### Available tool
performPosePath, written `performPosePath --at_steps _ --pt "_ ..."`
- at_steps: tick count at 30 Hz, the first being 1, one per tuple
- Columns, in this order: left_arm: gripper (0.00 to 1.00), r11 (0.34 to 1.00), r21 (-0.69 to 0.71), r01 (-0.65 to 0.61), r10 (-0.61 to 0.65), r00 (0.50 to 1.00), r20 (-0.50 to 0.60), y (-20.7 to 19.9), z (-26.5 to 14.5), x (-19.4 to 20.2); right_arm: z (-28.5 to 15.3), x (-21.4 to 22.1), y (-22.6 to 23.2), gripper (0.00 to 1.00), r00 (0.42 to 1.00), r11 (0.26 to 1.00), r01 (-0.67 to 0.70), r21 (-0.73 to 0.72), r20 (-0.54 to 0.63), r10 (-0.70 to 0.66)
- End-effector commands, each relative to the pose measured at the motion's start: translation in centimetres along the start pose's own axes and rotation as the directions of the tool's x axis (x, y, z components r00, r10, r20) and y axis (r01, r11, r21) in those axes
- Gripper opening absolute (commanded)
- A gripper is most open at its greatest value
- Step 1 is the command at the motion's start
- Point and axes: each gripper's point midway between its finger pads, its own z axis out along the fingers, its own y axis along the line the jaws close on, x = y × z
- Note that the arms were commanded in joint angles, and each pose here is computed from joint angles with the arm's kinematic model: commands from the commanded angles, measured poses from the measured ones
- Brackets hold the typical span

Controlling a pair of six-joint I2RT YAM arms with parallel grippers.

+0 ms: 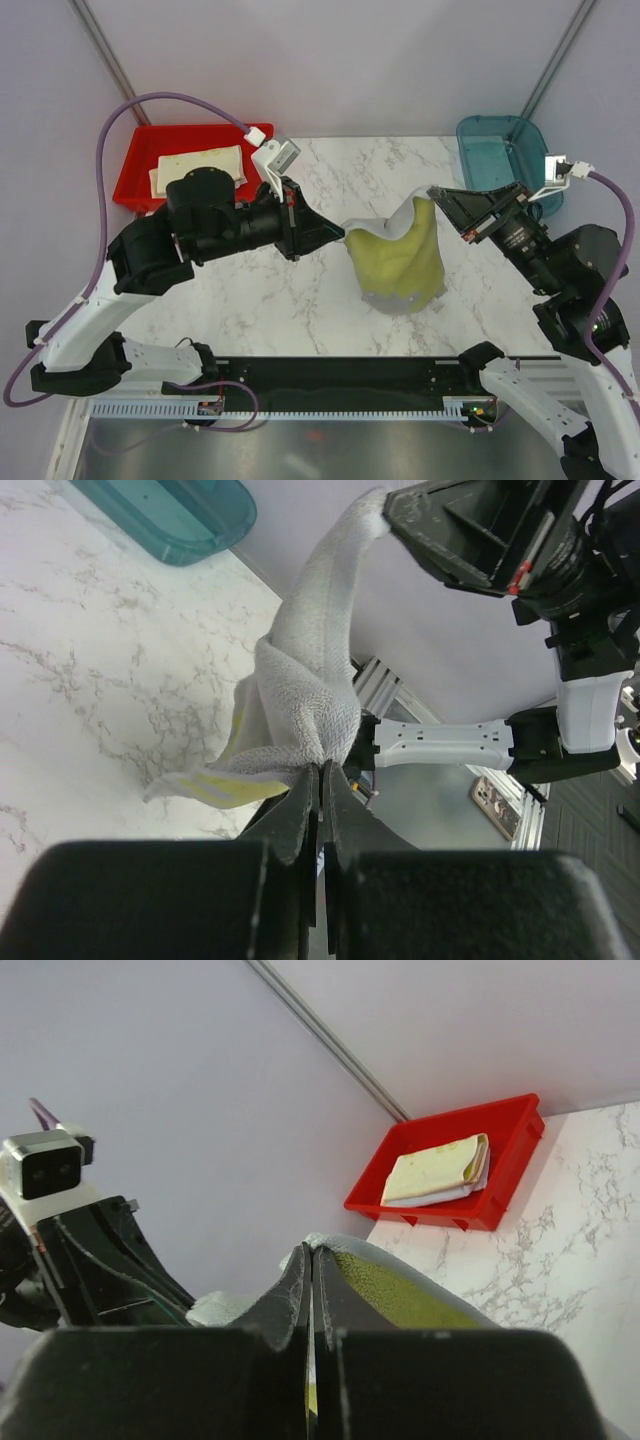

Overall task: Fold and stack the towels
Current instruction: Flatten out the crumpled towel

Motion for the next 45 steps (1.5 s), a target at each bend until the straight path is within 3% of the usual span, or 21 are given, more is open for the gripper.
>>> performPosePath --at_steps 1,8,10,16,21,23,24,30,32,39,41,42,43,45 --pt "0.02 1.0 0.001 -0.024 0.024 0.999 0.023 -0.4 -0.7 -1.2 -0.1 -0.8 1.5 0.0 1.0 0.999 -0.004 -0.048 0.016 0.005" --pt "0.02 0.967 0.245 0.065 -0.055 0.997 -0.046 -4.4 -3.1 1.1 -5.2 1.3 2.1 0.0 0.999 0.996 0.03 -0.085 -0.036 -0.033" --pt "0.02 0.96 0.261 0.101 -0.08 0.993 -0.087 -4.2 -2.8 2.7 -6.3 2.7 2.1 0.0 0.997 0.994 -0.005 -0.112 -0.078 -0.004" --pt "0.02 0.972 0.193 0.136 -0.115 0.986 -0.117 -2.3 -2.0 5.0 -6.5 2.7 1.5 0.0 0.998 0.994 -0.044 -0.097 -0.052 0.039" --pt "0.02 0.998 -0.017 0.062 -0.061 0.998 0.016 0.8 -1.1 1.4 -2.0 -0.2 0.6 0.0 1.0 1.0 -0.016 0.009 0.004 0.016" --pt "0.02 0.982 -0.186 0.027 -0.023 0.999 0.024 4.0 0.6 0.6 -0.1 -1.3 -1.1 0.0 0.999 0.996 0.019 0.091 0.043 -0.023" --pt "0.02 0.969 -0.248 0.023 -0.004 0.997 0.076 5.7 0.3 -1.8 1.9 -1.4 -2.2 0.0 0.999 0.99 0.032 0.137 0.03 -0.036" --pt "0.02 0.893 -0.45 0.026 -0.023 1.0 0.012 18.1 5.8 -4.5 10.9 0.3 -10.6 0.0 0.989 0.926 0.146 0.348 -0.06 -0.133" --pt "0.02 0.913 -0.408 0.027 -0.031 1.0 -0.003 19.7 7.5 -5.3 13.7 0.4 -12.3 0.0 0.989 0.926 0.151 0.346 -0.046 -0.144" --pt "0.02 0.886 -0.458 0.072 -0.048 0.997 0.063 34.0 12.4 -10.1 23.8 2.0 -26.7 0.0 0.989 0.879 0.146 0.454 -0.087 -0.119" --pt "0.02 0.916 -0.394 0.082 -0.072 0.997 0.04 37.5 15.4 -9.1 25.9 3.5 -31.1 0.0 0.988 0.886 0.132 0.445 -0.129 -0.083" --pt "0.02 0.919 -0.382 0.101 -0.098 0.995 0.028 40.4 16.4 -7.8 27.1 3.5 -31.3 0.0 0.988 0.919 0.122 0.374 -0.131 -0.078" --pt "0.02 0.951 -0.297 0.08 -0.071 0.997 0.041 40.3 17.3 -8.5 27.9 4.2 -32.1 0.0 0.987 0.935 0.108 0.339 -0.146 -0.062" --pt "0.02 0.957 -0.279 0.082 -0.072 0.996 0.047 42.4 17.9 -8.0 29.8 6.0 -34.6 0.0 0.983 0.949 0.093 0.3 -0.18 -0.039"
